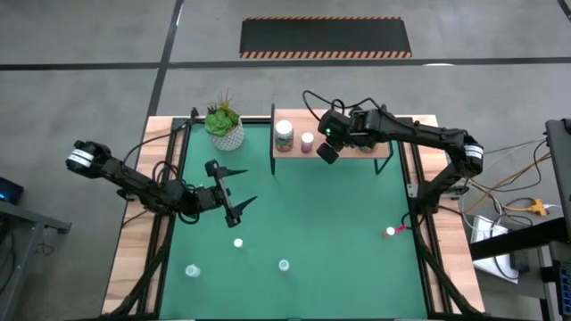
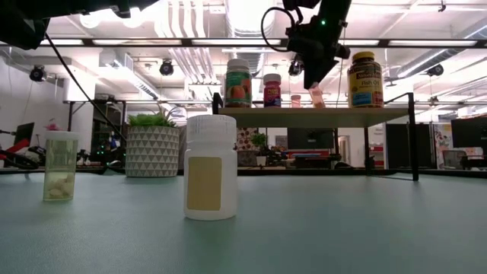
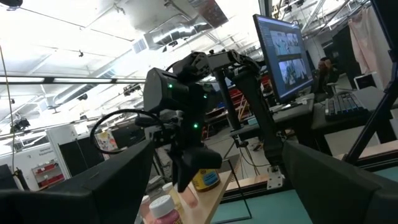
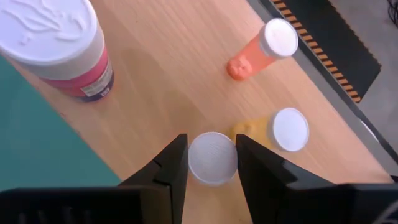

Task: Pick and place medicine bottles onto shelf by color
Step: Put the small pink medicine bottle on the shelf

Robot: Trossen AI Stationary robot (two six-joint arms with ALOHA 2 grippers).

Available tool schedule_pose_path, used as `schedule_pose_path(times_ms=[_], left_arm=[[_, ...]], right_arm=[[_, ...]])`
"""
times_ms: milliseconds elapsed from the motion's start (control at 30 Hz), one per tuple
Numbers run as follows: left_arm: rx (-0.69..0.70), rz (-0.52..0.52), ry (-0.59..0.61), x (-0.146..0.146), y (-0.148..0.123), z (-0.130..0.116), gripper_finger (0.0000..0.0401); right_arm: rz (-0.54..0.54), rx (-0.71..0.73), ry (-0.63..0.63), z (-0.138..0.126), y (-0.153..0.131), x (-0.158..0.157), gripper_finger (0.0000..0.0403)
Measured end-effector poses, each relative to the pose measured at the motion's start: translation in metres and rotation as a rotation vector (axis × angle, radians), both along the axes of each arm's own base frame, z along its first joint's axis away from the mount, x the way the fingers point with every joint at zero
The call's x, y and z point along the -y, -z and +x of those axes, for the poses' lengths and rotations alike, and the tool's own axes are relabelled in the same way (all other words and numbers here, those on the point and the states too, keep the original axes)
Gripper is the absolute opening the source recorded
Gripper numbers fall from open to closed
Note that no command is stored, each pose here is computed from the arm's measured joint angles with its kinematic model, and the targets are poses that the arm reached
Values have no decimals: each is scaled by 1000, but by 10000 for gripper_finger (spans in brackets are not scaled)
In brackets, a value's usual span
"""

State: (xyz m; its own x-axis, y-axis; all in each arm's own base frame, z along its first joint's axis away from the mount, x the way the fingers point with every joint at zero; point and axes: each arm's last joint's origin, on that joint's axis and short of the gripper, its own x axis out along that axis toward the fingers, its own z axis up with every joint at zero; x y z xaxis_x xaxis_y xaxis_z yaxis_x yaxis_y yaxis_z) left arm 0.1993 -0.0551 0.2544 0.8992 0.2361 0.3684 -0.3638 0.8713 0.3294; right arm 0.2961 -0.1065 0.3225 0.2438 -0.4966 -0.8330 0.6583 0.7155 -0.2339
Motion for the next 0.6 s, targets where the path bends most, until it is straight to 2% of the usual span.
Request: schedule_pose_path(times_ms=[600], left_arm=[[0,0,0,0,0,0,341]], right_arm=[[1,-6,1,0,1,0,164]])
